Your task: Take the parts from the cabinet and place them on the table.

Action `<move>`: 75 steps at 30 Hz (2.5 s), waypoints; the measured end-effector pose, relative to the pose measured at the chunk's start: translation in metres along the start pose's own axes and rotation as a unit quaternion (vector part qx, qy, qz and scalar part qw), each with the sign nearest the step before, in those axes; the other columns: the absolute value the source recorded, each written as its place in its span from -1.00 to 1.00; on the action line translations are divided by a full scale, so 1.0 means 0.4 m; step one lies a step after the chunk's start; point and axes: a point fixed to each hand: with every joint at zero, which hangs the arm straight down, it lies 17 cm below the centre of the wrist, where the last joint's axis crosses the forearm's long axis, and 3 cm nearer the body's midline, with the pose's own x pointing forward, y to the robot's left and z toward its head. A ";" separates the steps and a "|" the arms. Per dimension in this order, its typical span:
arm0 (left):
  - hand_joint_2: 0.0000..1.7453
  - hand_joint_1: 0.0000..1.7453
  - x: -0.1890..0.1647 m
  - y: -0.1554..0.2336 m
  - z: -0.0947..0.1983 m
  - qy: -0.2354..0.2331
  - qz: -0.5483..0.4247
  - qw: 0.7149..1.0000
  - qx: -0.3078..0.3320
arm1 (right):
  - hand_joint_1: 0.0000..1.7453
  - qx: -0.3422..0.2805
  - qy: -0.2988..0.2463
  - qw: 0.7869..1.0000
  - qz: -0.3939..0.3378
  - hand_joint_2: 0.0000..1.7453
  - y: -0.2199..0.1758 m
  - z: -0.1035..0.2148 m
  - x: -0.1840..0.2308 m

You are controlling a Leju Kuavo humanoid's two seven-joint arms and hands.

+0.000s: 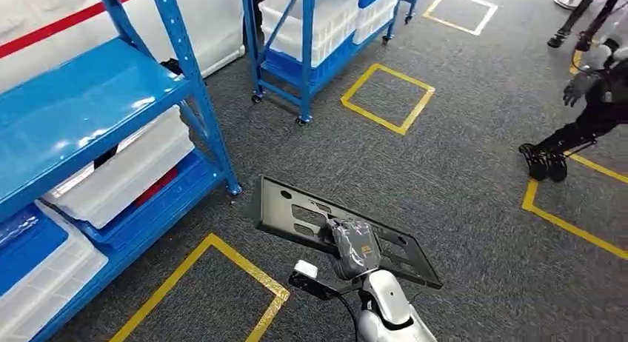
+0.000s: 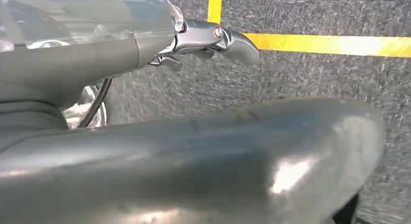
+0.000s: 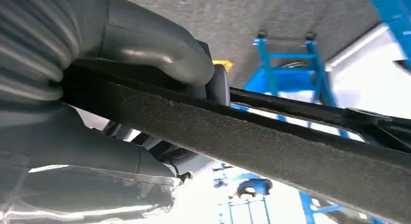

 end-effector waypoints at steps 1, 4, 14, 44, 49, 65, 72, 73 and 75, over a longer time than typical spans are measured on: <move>-1.00 -1.00 0.003 0.002 -0.001 -0.001 -0.001 1.000 0.000 | 1.00 0.001 0.000 1.000 0.000 1.00 0.002 0.001 -0.001; -1.00 -1.00 0.009 0.003 -0.002 -0.001 -0.001 1.000 0.000 | 1.00 -0.002 -0.002 1.000 0.001 1.00 -0.004 -0.007 -0.001; -1.00 -1.00 0.005 0.010 -0.001 -0.002 0.002 1.000 0.002 | 1.00 -0.001 -0.008 1.000 0.002 1.00 -0.008 -0.028 0.010; -1.00 -1.00 0.012 0.007 -0.003 -0.001 -0.002 1.000 -0.001 | 1.00 -0.008 0.001 1.000 0.008 1.00 -0.017 -0.019 -0.008; -1.00 -1.00 0.009 0.005 -0.002 0.000 -0.002 1.000 -0.001 | 1.00 -0.006 0.001 1.000 0.005 1.00 -0.012 -0.013 -0.012; -1.00 -1.00 0.063 -0.027 -0.007 -0.009 -0.012 1.000 -0.012 | 1.00 -0.009 0.011 1.000 0.012 1.00 -0.023 0.022 -0.018; -1.00 -1.00 0.091 -0.028 -0.009 -0.025 -0.017 0.999 -0.015 | 1.00 -0.010 0.012 1.000 0.013 1.00 -0.031 0.021 -0.023; -1.00 -1.00 0.090 -0.029 -0.009 -0.025 -0.017 0.999 -0.015 | 1.00 -0.010 0.012 1.000 0.013 1.00 -0.030 0.021 -0.022; -1.00 -1.00 0.081 -0.033 -0.007 -0.022 -0.017 0.999 -0.016 | 1.00 -0.007 0.013 1.000 0.012 1.00 -0.025 0.025 -0.022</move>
